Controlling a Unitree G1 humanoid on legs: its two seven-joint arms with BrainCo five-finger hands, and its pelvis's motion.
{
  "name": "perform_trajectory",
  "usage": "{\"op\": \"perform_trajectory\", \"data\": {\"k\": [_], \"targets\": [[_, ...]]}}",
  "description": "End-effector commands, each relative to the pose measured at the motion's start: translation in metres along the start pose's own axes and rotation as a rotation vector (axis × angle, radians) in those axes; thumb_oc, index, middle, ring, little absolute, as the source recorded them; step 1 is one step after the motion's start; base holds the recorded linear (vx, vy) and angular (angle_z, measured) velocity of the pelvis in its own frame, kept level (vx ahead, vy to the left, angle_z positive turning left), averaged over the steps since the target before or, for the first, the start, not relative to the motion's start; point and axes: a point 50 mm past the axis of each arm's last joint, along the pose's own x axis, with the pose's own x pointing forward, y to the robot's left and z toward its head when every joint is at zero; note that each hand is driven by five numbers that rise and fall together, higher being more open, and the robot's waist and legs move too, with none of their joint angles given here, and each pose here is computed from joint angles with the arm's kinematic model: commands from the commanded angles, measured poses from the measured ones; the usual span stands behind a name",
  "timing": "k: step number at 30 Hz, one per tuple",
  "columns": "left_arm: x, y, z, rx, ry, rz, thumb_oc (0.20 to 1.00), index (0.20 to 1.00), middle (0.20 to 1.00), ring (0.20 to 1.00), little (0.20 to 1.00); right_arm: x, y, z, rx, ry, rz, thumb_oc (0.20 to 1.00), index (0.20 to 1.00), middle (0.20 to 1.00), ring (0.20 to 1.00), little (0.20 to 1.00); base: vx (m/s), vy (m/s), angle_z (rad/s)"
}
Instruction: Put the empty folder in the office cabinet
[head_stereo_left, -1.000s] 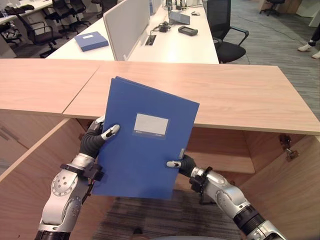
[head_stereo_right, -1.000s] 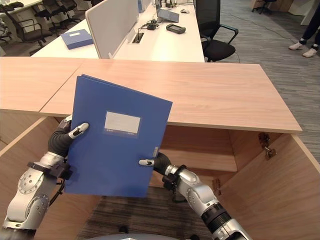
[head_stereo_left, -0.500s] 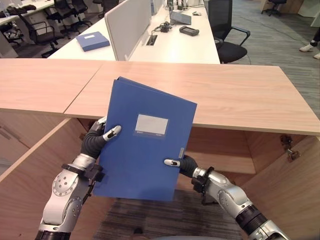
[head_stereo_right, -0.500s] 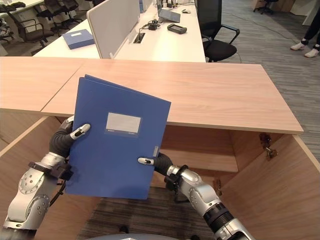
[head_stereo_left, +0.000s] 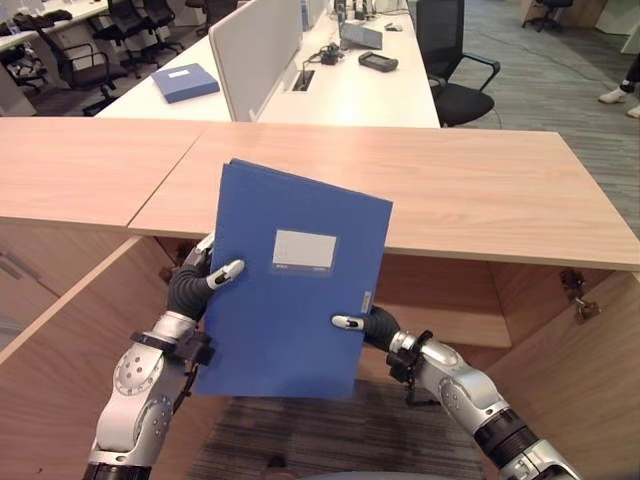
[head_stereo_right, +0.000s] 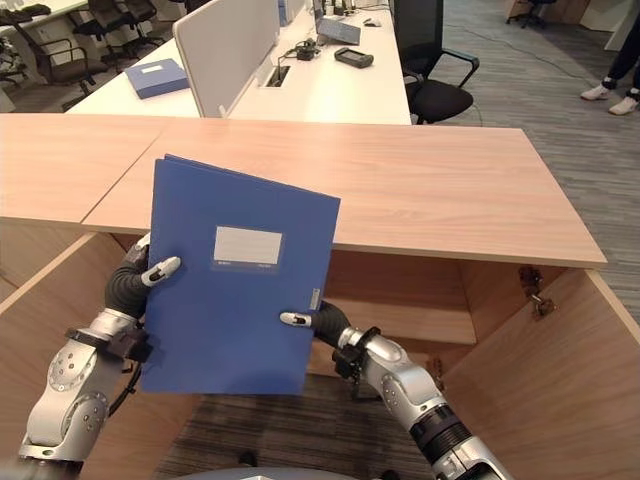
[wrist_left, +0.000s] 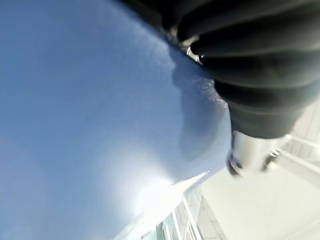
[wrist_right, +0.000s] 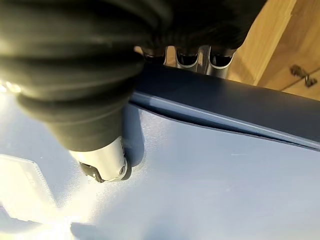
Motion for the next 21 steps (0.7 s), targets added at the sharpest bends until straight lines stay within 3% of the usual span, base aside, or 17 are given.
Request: {"op": "perform_trajectory", "data": {"k": [1, 2, 5, 11, 21], "targets": [[0.012, -0.001, 0.024, 0.048, -0.15, -0.012, 1.0, 1.0, 1.0, 1.0, 1.0, 0.018, 0.036, 0.088, -0.308, -0.342, 0.15, 0.2, 0.2, 0.2, 0.2, 0.2, 0.0, 0.0, 0.0], [0.012, -0.001, 0.024, 0.048, -0.15, -0.012, 1.0, 1.0, 1.0, 1.0, 1.0, 0.018, 0.036, 0.088, -0.308, -0.342, 0.15, 0.2, 0.2, 0.2, 0.2, 0.2, 0.0, 0.0, 0.0], [0.001, 0.015, 0.014, 0.059, -0.133, 0.117, 1.0, 1.0, 1.0, 1.0, 1.0, -0.005, 0.023, 0.114, -0.609, -0.454, -0.04, 0.2, 0.2, 0.2, 0.2, 0.2, 0.0, 0.0, 0.0], [-0.017, 0.032, -0.003, 0.025, -0.093, 0.249, 1.0, 1.0, 1.0, 1.0, 1.0, -0.028, 0.012, 0.125, -0.903, -0.51, -0.234, 0.2, 0.2, 0.2, 0.2, 0.2, 0.0, 0.0, 0.0], [-0.051, 0.051, -0.048, 0.038, 0.133, 0.386, 1.0, 1.0, 1.0, 1.0, 1.0, -0.028, 0.012, 0.116, -1.07, -0.47, -0.275, 0.2, 0.2, 0.2, 0.2, 0.2, 0.0, 0.0, 0.0]]}}
